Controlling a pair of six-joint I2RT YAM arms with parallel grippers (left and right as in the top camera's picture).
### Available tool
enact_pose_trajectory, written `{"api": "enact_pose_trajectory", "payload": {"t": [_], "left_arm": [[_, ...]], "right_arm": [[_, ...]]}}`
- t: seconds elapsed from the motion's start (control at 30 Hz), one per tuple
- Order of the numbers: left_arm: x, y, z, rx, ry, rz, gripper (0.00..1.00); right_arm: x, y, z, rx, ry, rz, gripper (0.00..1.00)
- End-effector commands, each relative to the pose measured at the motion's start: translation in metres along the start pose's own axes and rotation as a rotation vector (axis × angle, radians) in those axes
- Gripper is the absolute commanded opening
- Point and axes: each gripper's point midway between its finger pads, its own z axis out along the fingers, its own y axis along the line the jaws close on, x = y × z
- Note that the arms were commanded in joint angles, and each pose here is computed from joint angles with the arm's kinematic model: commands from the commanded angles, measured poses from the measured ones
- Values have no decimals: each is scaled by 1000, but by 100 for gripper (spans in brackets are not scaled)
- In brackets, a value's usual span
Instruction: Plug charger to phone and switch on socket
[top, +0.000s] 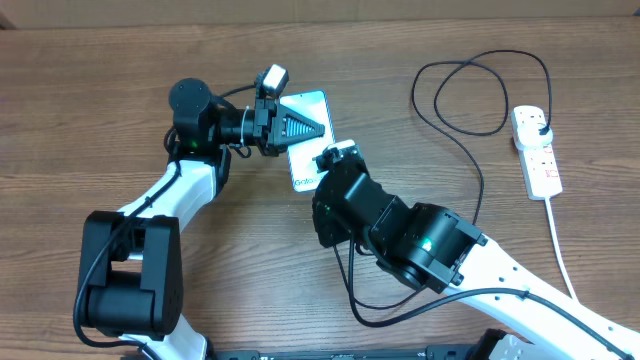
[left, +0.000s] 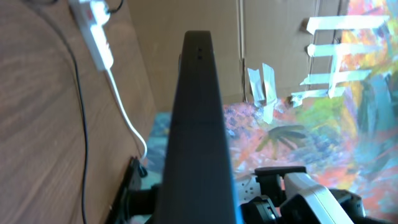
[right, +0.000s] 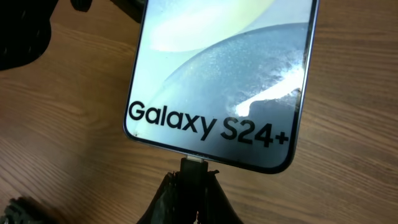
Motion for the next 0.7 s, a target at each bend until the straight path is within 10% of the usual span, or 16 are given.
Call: {"api": "enact_pose_trajectory", "payload": {"t": [0.0, 0.43, 0.67], "left_arm": [[22, -12, 23, 14, 121, 50, 4], [6, -25, 28, 35, 16, 183, 4], [-18, -9, 70, 10, -161, 168, 4]], "right_arm": [[-48, 1, -15, -21, -153, 23, 4], [-32, -3, -79, -107, -148, 28, 38], [-29, -44, -192, -121, -409, 78, 82]]}}
